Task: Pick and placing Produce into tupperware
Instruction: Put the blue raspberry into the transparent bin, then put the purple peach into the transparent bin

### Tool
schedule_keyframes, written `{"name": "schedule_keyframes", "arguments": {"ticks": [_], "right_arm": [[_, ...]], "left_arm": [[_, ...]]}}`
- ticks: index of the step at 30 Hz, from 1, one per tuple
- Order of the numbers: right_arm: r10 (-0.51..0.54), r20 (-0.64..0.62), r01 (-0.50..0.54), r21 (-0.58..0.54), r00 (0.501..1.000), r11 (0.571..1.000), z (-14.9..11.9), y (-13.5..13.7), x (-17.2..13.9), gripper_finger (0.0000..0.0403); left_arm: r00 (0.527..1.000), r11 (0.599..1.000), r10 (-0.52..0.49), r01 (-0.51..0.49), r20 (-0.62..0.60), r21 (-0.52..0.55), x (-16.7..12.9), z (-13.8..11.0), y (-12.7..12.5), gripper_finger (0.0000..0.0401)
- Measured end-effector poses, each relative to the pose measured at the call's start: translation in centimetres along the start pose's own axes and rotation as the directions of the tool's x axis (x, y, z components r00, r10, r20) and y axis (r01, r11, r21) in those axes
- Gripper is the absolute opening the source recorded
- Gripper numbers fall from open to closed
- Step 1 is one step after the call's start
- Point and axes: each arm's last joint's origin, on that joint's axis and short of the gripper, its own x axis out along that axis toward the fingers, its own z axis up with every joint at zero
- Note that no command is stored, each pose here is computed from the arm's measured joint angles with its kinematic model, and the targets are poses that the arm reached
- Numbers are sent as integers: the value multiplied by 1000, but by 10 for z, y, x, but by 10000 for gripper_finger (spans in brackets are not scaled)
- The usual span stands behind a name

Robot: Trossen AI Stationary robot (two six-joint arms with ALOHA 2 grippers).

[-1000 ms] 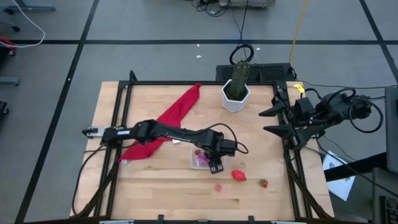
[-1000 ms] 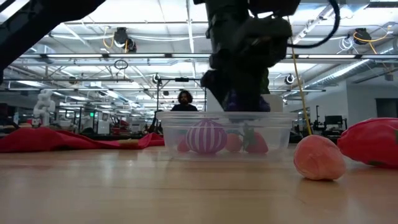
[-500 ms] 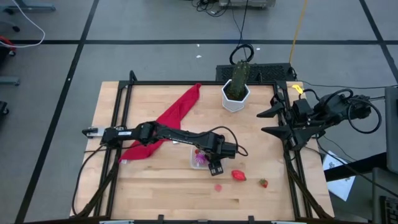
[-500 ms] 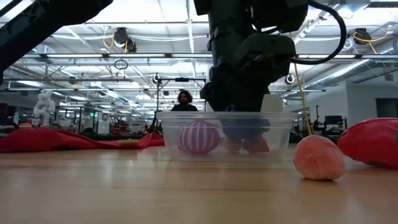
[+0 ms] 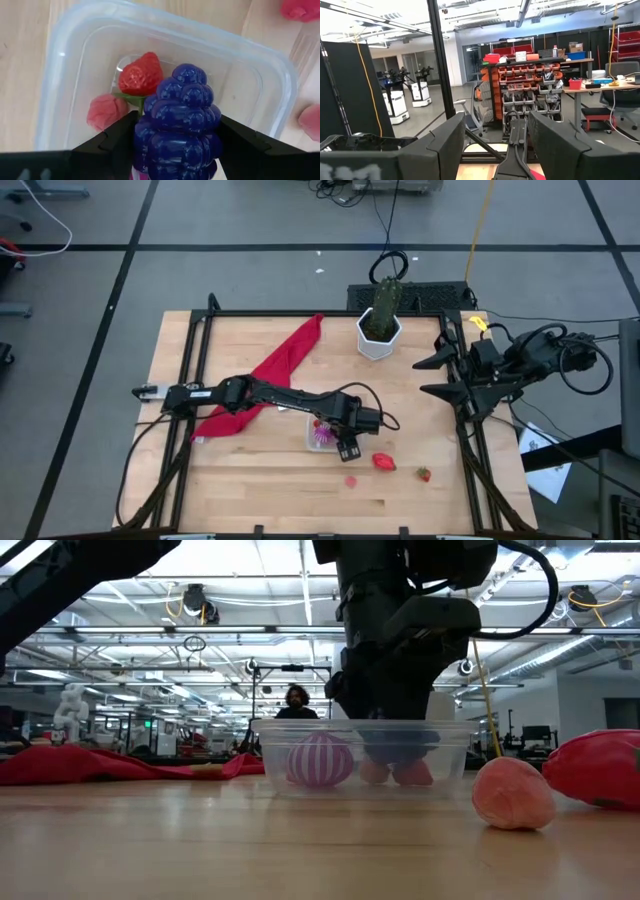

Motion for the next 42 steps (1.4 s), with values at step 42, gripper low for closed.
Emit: {"name": "schedule_keyframes", "arguments": {"ticks": [42], "right_arm": [[-2,-22,3,29,1000,1000,-2,0,1,208]], "left_arm": [[973,992,-12,-16,231,122,-102,-57,-84,357]]}}
